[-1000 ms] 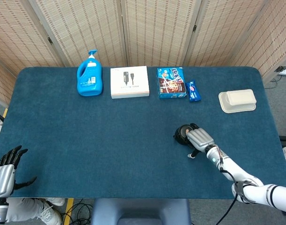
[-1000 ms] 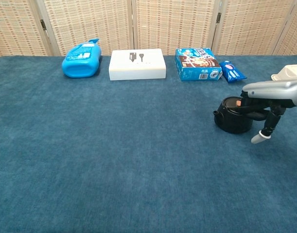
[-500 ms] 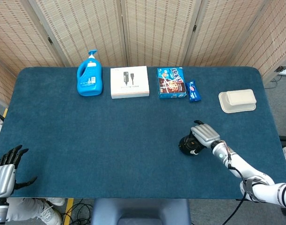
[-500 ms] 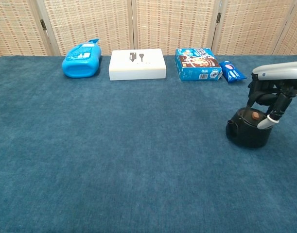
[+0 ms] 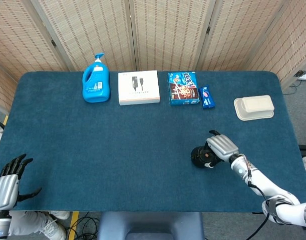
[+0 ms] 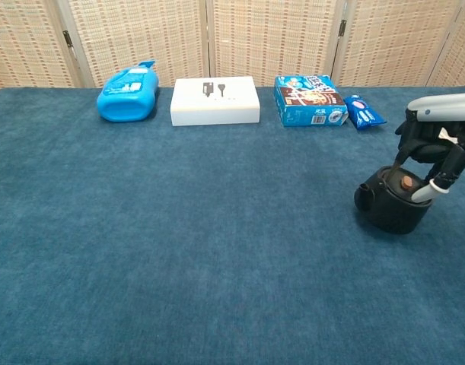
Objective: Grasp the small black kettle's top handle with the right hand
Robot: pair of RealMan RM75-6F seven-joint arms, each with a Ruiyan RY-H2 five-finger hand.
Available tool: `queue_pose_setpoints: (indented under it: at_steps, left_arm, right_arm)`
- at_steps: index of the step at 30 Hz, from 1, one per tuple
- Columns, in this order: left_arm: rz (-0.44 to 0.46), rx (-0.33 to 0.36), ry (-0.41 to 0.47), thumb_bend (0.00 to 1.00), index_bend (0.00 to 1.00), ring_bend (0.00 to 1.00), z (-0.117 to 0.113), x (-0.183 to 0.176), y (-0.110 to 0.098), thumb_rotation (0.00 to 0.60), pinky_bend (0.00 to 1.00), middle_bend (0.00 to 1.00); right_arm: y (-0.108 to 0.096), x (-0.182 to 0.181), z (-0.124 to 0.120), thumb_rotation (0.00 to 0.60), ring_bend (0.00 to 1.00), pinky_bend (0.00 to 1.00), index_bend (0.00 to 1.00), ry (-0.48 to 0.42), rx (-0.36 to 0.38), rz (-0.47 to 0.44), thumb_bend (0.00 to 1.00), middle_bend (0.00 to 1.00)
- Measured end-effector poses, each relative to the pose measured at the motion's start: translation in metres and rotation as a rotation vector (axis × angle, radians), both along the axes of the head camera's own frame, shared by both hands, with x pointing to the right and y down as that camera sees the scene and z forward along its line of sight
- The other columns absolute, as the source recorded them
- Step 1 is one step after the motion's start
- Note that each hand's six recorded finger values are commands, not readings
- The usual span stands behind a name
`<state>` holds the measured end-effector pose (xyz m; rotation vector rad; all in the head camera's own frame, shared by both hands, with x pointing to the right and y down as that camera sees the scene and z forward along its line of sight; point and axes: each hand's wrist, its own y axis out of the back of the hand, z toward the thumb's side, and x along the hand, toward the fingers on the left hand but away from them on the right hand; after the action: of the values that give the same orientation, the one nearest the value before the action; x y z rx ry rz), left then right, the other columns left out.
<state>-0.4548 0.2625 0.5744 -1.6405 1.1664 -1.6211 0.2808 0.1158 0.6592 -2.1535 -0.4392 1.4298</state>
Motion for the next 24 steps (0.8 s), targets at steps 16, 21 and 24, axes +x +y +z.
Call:
queue_pose_setpoints:
  at_steps: [16,21,24]
  left_arm:
    - [0.009,-0.005,0.021,0.15,0.21,0.11,0.002,0.006,-0.002,0.260,0.14,0.10]
    - [0.009,0.006,0.026,0.15,0.21,0.11,0.001,0.007,-0.004,0.086,0.14,0.10]
    - [0.009,0.007,0.028,0.15,0.21,0.11,0.000,0.007,-0.004,0.053,0.14,0.10]
  right_arm:
    - [0.014,0.008,-0.013,0.485,0.91,0.02,1.00,0.079,0.024,-0.005,0.00,0.98]
    - [0.017,0.009,-0.018,0.437,0.91,0.01,1.00,0.093,0.028,0.016,0.00,1.00]
    - [0.019,0.008,-0.020,0.412,0.93,0.01,1.00,0.097,0.030,0.017,0.00,1.00]
